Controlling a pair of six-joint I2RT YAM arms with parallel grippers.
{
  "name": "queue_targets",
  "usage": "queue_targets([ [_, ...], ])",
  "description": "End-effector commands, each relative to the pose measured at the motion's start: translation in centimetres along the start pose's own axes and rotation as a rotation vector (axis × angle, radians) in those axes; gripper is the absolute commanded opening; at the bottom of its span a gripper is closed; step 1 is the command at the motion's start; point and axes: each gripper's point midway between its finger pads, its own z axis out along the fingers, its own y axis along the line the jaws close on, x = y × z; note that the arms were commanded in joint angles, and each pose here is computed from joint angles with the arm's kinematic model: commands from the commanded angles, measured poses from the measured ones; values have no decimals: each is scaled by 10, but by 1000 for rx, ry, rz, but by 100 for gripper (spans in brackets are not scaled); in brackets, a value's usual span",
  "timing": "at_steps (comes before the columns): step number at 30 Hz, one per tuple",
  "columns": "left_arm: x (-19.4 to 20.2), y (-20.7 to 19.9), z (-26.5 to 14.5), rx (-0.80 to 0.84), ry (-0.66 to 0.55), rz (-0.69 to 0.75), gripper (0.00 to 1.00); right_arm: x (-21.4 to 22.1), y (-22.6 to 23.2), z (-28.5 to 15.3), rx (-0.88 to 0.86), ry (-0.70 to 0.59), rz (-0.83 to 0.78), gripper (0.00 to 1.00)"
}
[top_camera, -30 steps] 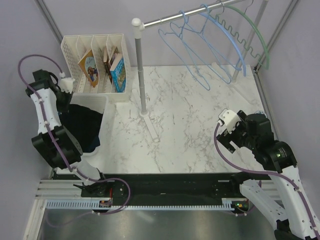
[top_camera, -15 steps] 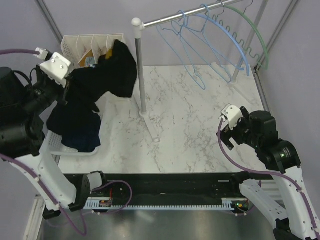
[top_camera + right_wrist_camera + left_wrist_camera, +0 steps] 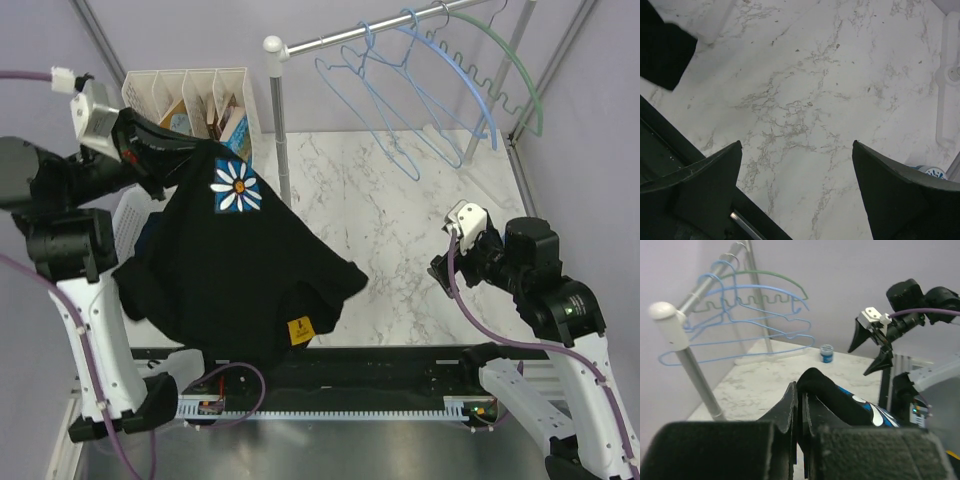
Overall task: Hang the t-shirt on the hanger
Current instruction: Place the T-shirt at the center of the board.
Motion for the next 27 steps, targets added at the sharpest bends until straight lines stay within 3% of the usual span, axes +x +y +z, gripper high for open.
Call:
queue_targets([
  [1, 2, -1, 28, 106, -45, -93, 2, -32, 12, -5, -68, -129, 36, 98],
  [3, 14, -5, 55, 169, -23, -62, 2, -33, 14, -4, -82, -145, 27, 98],
  [4, 31, -11, 61, 183, 32, -122, 2, -33, 15, -5, -83, -150, 20, 98],
  [12, 116, -91, 133, 423, 183, 67, 2, -28, 14, -11, -40, -201, -35, 98],
  [16, 193, -119, 178, 518, 373, 75, 2, -24, 0, -14, 51, -194, -47, 98],
  [18, 231, -121, 188, 496, 477, 82, 20, -24, -5, -17, 83, -191, -59, 98],
  [19, 254, -120, 190, 491, 538, 59, 40, -22, -9, -16, 100, -180, -57, 98],
  [21, 279, -115, 181, 470, 634, -27, 46, -12, -16, -14, 130, -125, -68, 98],
  [22, 293, -121, 167, 503, 660, -77, 91, -9, -16, -13, 125, -104, -85, 98],
  [23, 267, -119, 146, 489, 591, -109, 99, -10, -12, -14, 98, -104, -107, 98],
  [24, 258, -116, 139, 471, 530, -107, 99, -3, -7, -13, 59, -69, -154, 98],
  [25, 281, -123, 118, 471, 566, -157, 99, -2, -3, -13, 29, -62, -181, 98],
  [27, 253, -127, 79, 434, 469, -146, 99, 10, 18, -5, -135, -11, -273, 98],
])
